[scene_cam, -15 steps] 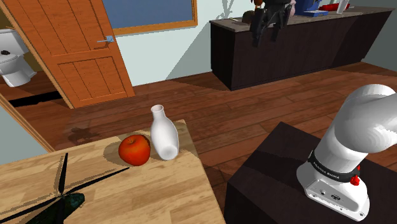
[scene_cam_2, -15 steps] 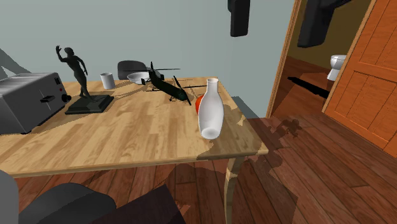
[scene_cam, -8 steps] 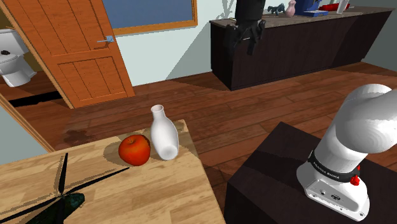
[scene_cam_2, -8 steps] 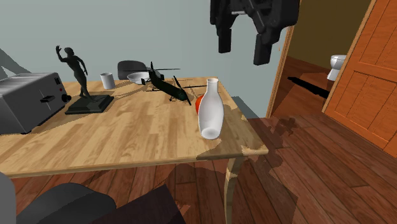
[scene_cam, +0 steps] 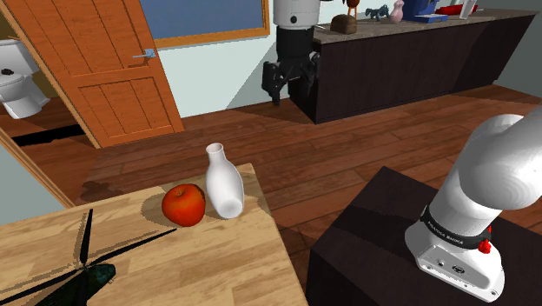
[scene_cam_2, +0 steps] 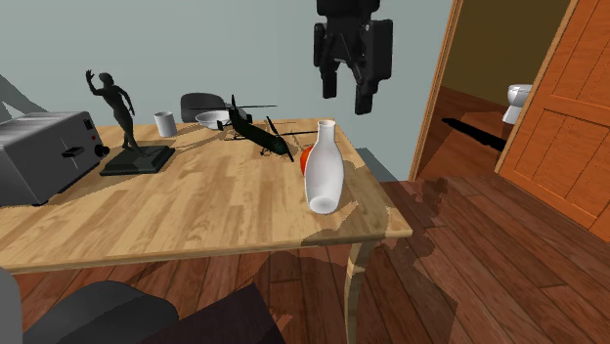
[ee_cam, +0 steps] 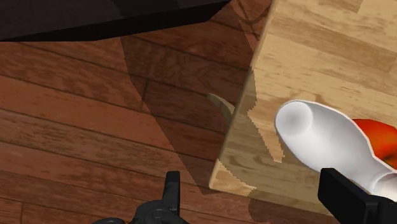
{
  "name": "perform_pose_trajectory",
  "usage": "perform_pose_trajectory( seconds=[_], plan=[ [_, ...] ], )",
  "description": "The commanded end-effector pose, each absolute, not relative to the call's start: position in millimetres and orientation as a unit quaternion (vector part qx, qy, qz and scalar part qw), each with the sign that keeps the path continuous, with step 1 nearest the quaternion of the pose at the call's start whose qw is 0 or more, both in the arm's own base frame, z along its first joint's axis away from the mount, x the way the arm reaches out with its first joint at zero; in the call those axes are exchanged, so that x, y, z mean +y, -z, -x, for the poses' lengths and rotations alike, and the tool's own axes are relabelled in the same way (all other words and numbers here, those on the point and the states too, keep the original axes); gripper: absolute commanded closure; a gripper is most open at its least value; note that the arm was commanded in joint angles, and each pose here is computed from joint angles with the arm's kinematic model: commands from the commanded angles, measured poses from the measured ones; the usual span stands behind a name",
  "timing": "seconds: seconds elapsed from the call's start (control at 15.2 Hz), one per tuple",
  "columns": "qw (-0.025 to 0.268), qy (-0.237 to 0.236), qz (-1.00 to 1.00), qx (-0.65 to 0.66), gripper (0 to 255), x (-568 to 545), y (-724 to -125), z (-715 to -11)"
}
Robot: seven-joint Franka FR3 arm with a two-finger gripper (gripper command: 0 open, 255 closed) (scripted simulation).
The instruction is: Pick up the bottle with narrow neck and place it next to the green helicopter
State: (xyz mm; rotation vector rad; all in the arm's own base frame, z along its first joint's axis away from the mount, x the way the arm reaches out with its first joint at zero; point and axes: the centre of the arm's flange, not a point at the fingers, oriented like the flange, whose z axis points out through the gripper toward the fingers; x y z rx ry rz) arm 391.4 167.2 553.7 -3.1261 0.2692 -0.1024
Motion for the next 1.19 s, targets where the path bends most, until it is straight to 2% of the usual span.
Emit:
perform_pose_trajectory(
  seconds=[0.0, 1.12],
  plan=[
    [0.002, 0.031, 0.996, 0.088, 0, 188.4, -542.3, -405.2],
    [0.001, 0.017, 0.995, 0.099, 0, 346.2, -455.3, -500.2]
  ],
)
